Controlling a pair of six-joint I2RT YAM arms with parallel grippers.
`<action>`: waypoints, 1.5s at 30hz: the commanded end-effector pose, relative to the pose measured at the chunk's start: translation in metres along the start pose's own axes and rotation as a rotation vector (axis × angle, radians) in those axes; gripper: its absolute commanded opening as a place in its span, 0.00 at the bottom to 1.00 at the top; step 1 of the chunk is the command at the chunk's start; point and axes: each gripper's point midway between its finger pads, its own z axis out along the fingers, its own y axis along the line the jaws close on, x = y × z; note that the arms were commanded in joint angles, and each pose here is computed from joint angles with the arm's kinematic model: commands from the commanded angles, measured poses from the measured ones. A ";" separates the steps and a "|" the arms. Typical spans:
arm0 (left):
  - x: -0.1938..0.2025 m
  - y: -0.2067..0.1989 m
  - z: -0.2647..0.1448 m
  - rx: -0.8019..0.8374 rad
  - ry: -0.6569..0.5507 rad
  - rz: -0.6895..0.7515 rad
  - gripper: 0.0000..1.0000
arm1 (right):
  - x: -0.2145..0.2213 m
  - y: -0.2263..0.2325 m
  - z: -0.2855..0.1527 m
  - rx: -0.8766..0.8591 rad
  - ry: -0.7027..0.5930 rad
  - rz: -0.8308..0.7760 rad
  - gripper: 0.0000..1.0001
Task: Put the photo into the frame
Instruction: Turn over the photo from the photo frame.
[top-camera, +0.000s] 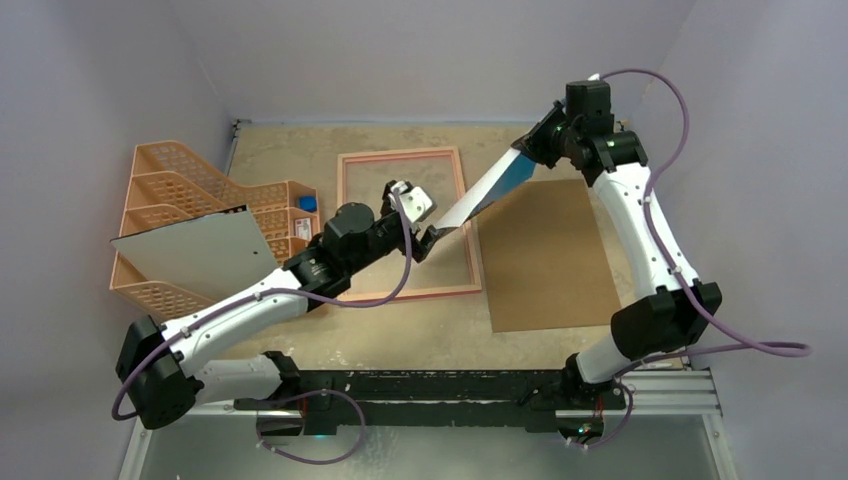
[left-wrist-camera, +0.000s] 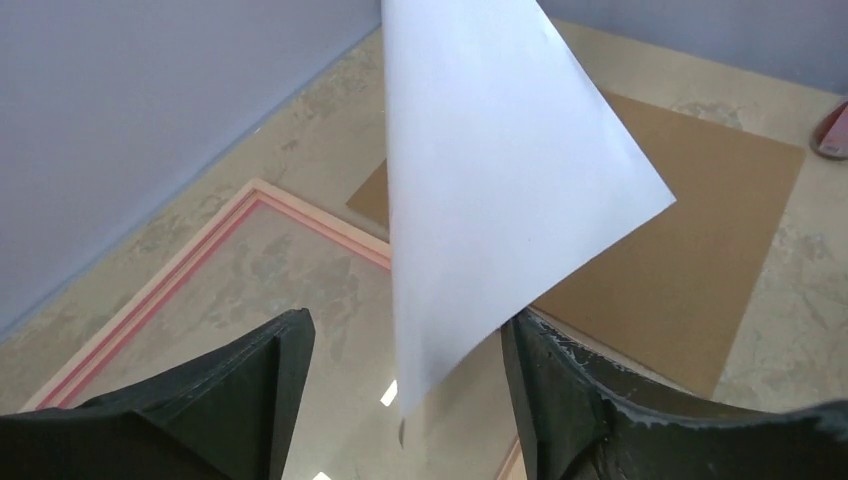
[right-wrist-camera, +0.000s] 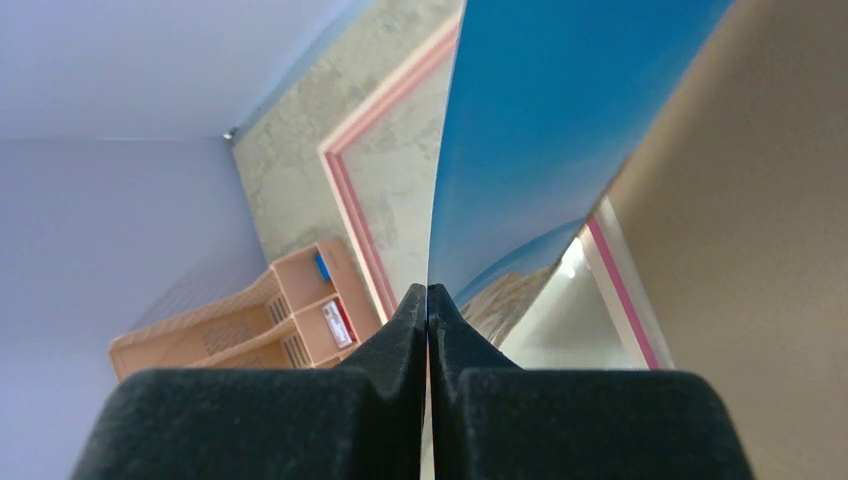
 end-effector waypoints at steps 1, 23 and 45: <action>-0.034 -0.005 -0.015 0.025 -0.041 -0.132 0.74 | -0.037 0.038 -0.021 -0.093 -0.106 -0.066 0.00; -0.038 0.155 -0.108 -0.929 -0.093 -0.463 0.99 | 0.032 0.194 -0.026 -0.739 0.158 -0.429 0.00; 0.046 0.195 -0.022 -0.966 0.211 -0.618 0.99 | 0.095 -0.013 0.162 -0.299 0.489 -0.231 0.00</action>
